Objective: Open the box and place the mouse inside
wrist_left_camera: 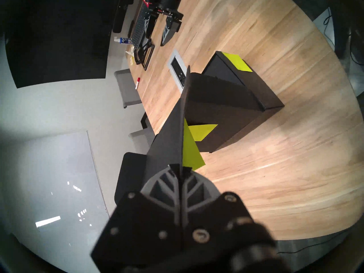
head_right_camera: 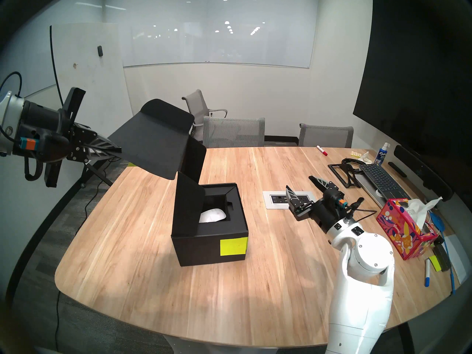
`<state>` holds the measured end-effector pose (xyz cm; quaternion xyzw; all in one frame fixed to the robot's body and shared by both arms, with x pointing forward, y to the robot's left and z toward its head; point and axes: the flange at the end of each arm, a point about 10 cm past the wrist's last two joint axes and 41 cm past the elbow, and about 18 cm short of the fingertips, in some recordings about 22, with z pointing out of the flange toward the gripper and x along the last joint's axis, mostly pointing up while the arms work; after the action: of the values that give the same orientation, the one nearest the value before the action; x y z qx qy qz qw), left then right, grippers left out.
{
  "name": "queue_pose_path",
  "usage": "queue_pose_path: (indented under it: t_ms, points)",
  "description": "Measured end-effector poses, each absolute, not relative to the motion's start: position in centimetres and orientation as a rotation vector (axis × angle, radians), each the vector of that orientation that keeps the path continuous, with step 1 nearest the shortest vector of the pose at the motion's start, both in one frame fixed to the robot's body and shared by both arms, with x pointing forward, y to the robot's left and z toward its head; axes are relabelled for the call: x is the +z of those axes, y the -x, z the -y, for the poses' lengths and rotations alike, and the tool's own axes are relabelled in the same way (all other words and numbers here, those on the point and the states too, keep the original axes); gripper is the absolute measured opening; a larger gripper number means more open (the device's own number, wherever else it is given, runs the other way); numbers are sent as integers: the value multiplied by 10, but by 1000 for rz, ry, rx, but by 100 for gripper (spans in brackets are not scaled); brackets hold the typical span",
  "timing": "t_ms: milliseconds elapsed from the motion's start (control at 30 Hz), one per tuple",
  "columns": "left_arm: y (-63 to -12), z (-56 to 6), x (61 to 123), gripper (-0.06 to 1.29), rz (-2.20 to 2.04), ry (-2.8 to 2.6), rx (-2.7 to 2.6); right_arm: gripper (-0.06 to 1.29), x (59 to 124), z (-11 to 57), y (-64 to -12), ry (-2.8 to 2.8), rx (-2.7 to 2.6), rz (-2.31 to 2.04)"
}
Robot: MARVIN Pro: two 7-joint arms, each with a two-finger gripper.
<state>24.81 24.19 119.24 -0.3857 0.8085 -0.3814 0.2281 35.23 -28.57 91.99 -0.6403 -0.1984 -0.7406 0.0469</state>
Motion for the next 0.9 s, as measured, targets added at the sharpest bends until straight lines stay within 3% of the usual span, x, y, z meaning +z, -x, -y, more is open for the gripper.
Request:
queue_pose_path:
  t_ms: [900]
  points:
    - [-254,-226,1191,-2,-2264,842,-1126,119,920,286,-352,1954,-2259,606]
